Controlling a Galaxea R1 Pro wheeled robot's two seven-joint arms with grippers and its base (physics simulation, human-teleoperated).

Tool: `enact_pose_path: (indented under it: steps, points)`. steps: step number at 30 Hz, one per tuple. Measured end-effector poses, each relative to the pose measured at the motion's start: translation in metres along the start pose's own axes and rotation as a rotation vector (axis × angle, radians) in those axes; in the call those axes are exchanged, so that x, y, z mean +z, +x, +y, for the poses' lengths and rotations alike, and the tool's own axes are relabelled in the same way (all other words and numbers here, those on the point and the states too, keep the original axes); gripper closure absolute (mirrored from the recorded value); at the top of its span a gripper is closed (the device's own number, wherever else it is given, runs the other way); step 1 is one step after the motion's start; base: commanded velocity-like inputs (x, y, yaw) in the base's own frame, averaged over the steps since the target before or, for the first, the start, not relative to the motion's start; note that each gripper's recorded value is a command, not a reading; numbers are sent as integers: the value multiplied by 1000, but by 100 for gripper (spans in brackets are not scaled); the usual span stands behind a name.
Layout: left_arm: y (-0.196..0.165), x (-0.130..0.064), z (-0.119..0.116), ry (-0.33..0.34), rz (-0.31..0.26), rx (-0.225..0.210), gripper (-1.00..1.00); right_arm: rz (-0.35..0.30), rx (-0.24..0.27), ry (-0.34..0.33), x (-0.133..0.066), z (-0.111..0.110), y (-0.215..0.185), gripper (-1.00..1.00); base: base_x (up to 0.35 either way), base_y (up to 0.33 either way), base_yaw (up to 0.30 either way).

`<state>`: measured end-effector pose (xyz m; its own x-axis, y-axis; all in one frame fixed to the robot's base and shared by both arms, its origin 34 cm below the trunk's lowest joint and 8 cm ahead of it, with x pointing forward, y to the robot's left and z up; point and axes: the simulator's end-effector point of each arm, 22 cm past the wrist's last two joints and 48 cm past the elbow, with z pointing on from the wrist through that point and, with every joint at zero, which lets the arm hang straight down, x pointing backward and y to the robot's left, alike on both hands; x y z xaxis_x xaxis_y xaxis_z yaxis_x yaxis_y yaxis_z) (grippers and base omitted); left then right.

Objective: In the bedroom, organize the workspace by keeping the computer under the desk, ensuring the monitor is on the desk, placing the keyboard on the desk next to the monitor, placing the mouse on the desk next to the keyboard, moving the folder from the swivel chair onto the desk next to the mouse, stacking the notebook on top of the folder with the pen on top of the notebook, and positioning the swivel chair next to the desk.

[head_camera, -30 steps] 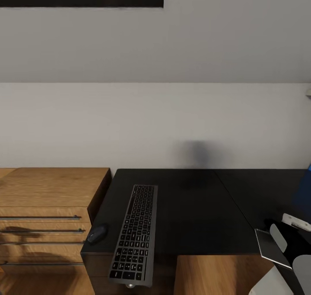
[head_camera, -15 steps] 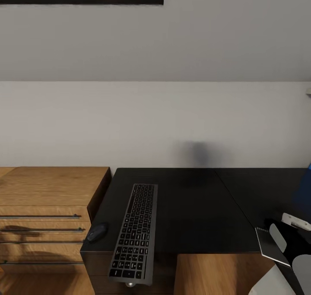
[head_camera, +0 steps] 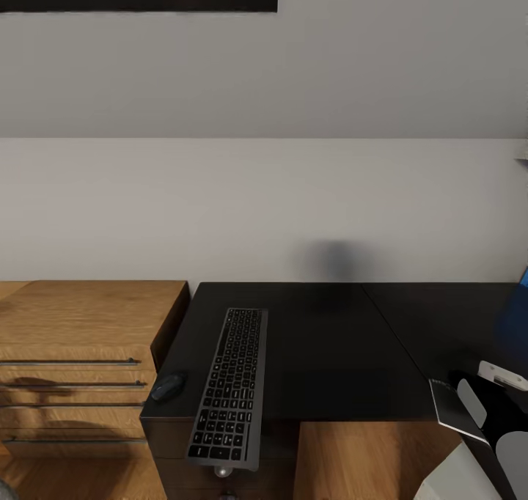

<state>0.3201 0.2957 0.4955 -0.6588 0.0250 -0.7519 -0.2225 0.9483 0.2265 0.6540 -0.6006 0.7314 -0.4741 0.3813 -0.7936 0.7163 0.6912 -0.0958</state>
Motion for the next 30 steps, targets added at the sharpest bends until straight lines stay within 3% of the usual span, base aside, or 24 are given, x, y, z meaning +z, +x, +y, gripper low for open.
enact_pose_path:
  steps: [30]
  points:
    - [0, 0, -1, 2, -2, 0, -100, -2, -2, -1, 0, 1, 0, -100, -57, 24, 0]
